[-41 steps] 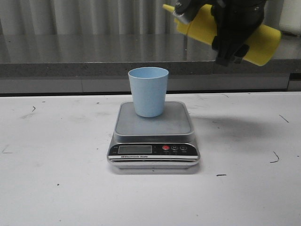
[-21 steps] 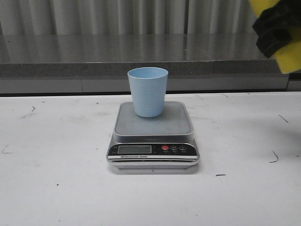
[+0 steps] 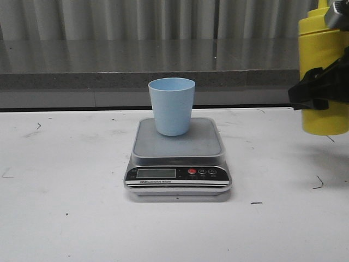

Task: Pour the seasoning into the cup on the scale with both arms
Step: 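Turn the bottle upright and lower it back onto the table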

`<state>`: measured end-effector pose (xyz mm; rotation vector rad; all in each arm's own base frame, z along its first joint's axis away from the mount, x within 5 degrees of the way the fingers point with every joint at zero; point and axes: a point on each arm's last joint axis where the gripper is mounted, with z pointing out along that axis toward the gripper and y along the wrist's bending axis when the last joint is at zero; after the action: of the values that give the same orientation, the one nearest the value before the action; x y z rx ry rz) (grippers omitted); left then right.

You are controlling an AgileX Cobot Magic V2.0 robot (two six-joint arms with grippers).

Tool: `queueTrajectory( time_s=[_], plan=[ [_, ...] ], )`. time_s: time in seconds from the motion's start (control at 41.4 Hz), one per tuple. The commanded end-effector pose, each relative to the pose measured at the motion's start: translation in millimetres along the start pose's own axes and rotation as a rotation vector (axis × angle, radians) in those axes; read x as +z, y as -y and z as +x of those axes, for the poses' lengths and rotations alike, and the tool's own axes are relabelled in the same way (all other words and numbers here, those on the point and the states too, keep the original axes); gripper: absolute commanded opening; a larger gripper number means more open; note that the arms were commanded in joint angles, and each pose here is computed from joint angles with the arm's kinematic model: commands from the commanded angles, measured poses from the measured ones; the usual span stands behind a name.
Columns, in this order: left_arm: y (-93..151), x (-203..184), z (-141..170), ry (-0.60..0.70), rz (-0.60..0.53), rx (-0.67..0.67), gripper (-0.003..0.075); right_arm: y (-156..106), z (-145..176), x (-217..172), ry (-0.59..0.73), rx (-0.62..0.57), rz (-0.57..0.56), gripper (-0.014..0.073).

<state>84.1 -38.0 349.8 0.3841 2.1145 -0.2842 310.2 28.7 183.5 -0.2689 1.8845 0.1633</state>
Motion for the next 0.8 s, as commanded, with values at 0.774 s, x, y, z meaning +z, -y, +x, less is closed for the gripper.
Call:
queueTrajectory(
  time_s=[0.774],
  plan=[
    [1.3,-4.8,-12.3,0.094,0.013,-0.01,0.0419,14.3,16.8,51.7,0.31,0.008,0.042,0.0557]
  ],
)
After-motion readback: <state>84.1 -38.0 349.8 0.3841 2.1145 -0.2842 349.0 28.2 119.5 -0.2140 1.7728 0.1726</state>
